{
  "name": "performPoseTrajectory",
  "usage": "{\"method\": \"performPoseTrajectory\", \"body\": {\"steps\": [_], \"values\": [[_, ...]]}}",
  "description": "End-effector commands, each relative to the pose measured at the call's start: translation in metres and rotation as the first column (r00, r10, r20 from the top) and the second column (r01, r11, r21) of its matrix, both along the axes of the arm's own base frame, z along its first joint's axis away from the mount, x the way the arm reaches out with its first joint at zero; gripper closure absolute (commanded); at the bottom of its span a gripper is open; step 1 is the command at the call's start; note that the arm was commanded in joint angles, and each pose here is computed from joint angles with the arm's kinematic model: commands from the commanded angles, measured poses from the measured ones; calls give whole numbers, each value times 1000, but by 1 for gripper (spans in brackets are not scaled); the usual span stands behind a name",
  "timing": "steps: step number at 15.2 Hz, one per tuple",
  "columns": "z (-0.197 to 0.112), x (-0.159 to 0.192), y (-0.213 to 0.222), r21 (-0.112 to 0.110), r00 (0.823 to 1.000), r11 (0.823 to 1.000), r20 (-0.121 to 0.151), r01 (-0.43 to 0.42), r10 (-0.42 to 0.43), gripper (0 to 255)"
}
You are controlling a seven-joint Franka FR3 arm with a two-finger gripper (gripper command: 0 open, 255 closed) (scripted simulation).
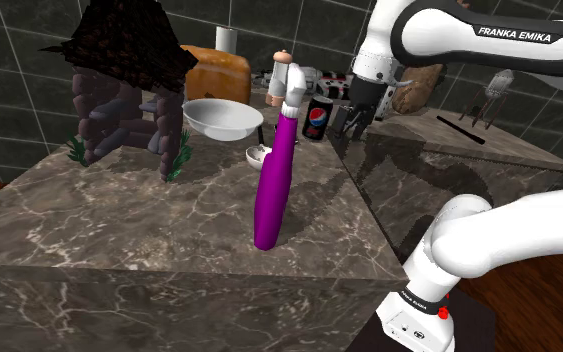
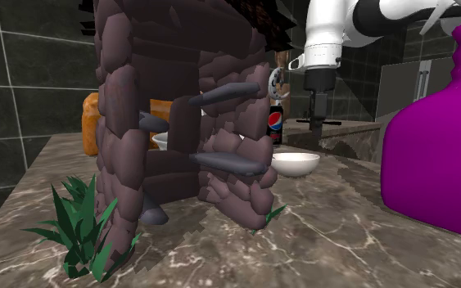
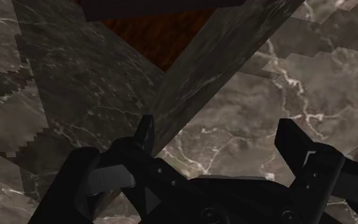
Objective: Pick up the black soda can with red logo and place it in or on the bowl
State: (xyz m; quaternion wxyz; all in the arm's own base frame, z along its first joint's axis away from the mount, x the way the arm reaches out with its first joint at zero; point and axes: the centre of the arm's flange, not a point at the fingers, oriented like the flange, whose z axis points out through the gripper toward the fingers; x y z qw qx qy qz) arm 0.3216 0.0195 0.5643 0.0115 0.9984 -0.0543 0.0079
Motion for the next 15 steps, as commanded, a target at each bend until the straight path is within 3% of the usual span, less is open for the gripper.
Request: {"method": "performPoseTrajectory", "body": {"steps": [1, 11, 15], "values": [[0, 0, 0, 0, 1000, 1000, 0, 0, 0, 0], [70, 91, -26, 1, 992, 998, 109, 64, -64, 0], [56, 94, -27, 1, 992, 998, 110, 65, -65, 0]]}}
